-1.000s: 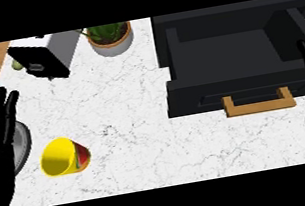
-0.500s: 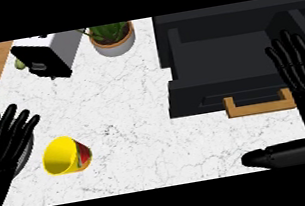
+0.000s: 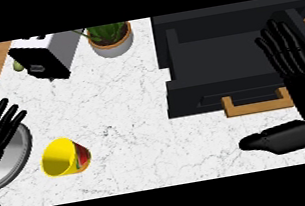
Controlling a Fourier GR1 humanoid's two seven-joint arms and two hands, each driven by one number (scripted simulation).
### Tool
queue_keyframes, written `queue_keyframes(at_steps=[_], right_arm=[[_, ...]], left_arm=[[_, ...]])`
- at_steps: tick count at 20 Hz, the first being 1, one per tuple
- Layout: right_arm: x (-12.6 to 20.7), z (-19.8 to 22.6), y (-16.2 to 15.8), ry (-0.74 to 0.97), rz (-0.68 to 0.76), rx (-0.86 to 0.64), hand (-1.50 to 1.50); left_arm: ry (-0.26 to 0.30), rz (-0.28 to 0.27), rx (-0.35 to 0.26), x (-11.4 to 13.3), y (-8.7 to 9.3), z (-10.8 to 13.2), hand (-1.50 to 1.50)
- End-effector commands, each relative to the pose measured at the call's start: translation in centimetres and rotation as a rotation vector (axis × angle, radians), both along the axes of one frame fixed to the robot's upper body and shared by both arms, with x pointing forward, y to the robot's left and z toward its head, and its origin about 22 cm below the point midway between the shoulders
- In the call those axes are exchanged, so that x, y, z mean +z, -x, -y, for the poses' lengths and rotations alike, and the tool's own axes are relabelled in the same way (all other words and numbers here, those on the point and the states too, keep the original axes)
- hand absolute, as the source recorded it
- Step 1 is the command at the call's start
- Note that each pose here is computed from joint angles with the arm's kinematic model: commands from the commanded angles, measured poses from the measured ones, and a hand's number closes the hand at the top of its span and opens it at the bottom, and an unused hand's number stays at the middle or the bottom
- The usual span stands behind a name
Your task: Pick up the cup, place it into the drawer and close the drawer
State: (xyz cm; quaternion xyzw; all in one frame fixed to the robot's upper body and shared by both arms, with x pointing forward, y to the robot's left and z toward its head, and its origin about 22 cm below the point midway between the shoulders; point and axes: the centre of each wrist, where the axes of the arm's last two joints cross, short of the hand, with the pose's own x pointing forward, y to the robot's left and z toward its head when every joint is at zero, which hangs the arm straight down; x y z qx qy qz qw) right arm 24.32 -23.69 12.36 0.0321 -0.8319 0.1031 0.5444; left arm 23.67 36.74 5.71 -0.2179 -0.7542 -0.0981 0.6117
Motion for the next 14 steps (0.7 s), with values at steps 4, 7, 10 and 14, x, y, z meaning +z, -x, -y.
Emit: queue_keyframes(at_steps=[4, 7, 10, 14], right_arm=[[0.9, 1.7, -2.5, 0.025, 0.001, -0.007, -1.5], [1.2, 0.5, -0.5, 0.024, 0.019, 0.01, -1.5], [-0.1, -0.2, -2.9, 0.016, 0.021, 0.003, -1.5], [2.4, 1.4, -2.2, 0.018, 0.031, 0.004, -1.5]], left_arm=[[-0.049, -0.076, 0.014, -5.3, -0.5, -0.7, -1.5], [-0.069, -0.094, 0.045, -6.9, -0.8, -2.7, -1.5], [-0.107, -0.102, 0.067, -9.3, -1.4, -1.3, -1.5], [-0.126, -0.148, 0.087, -11.4, -1.6, -2.9, -1.5]])
